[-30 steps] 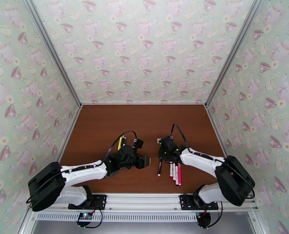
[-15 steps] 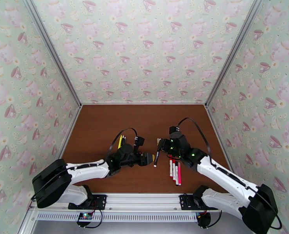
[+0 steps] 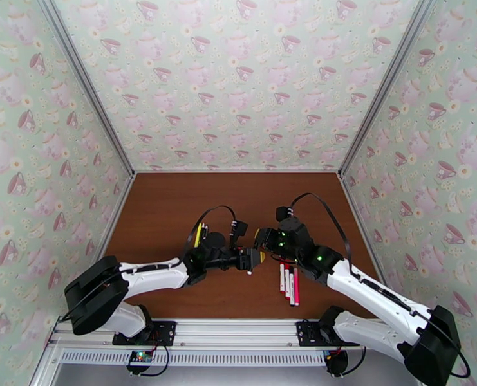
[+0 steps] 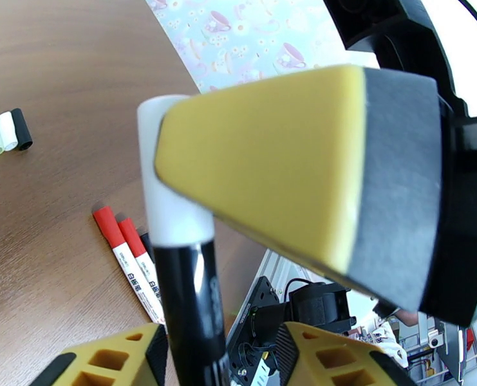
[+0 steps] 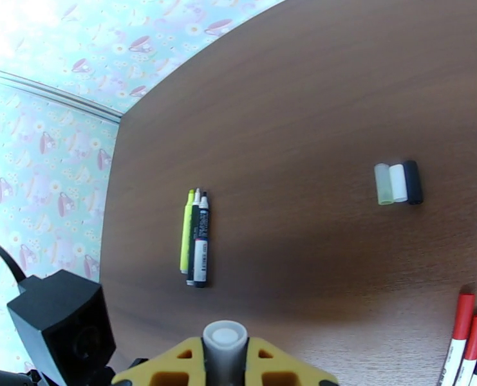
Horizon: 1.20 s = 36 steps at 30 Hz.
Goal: Open the pen caps
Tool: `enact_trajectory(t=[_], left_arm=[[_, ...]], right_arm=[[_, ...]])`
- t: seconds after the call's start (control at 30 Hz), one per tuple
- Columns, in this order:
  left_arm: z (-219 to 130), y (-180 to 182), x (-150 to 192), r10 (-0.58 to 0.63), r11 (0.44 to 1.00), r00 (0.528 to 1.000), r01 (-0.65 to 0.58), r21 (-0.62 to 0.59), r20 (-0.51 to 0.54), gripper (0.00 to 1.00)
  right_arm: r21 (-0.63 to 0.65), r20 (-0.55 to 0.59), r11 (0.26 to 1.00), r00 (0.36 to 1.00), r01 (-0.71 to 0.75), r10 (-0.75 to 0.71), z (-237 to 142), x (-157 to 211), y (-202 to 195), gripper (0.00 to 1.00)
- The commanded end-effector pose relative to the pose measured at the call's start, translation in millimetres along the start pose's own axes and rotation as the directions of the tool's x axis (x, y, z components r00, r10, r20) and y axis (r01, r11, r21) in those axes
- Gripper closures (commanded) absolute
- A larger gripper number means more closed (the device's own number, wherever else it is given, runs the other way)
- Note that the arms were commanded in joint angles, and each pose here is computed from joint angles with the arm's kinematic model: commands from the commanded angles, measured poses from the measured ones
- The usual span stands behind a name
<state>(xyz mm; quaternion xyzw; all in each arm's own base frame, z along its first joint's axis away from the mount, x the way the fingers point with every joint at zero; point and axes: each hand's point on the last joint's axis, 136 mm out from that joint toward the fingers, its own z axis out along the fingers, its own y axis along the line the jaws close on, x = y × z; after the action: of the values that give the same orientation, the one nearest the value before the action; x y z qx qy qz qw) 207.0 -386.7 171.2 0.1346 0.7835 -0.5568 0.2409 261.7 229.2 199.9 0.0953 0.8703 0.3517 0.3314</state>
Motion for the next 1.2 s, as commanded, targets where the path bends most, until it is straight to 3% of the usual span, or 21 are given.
enact_trajectory(t=[0.0,0.4,0.8,1.17], left_arm=[[5.3,-5.0,-0.3,0.013,1.000,1.000,-0.012,0.011,-0.014,0.55],[-2.0,3.3,2.5,0.081,0.995,0.997,-0.082,-0.063,-0.016,0.88],[-11.7,-21.4,17.6,0.162,0.985,0.983,-0.156,0.069,-0.088,0.90],[-10.4,-23.2,14.0,0.131,0.989,0.988,-0.125,0.082,-0.078,0.90]], right_arm=[[-0.050,0.057,0.999,0.998,-0.017,0.020,-9.1,-15.3,18.7,0.86],[-0.017,0.056,0.999,0.998,-0.028,0.029,-9.5,-13.7,11.0,0.81],[-0.192,-0.044,0.981,0.999,-0.027,0.019,-13.0,-15.1,33.5,0.62],[-0.267,-0.088,0.963,0.996,-0.023,0.000,-11.4,-8.0,41.2,0.63]])
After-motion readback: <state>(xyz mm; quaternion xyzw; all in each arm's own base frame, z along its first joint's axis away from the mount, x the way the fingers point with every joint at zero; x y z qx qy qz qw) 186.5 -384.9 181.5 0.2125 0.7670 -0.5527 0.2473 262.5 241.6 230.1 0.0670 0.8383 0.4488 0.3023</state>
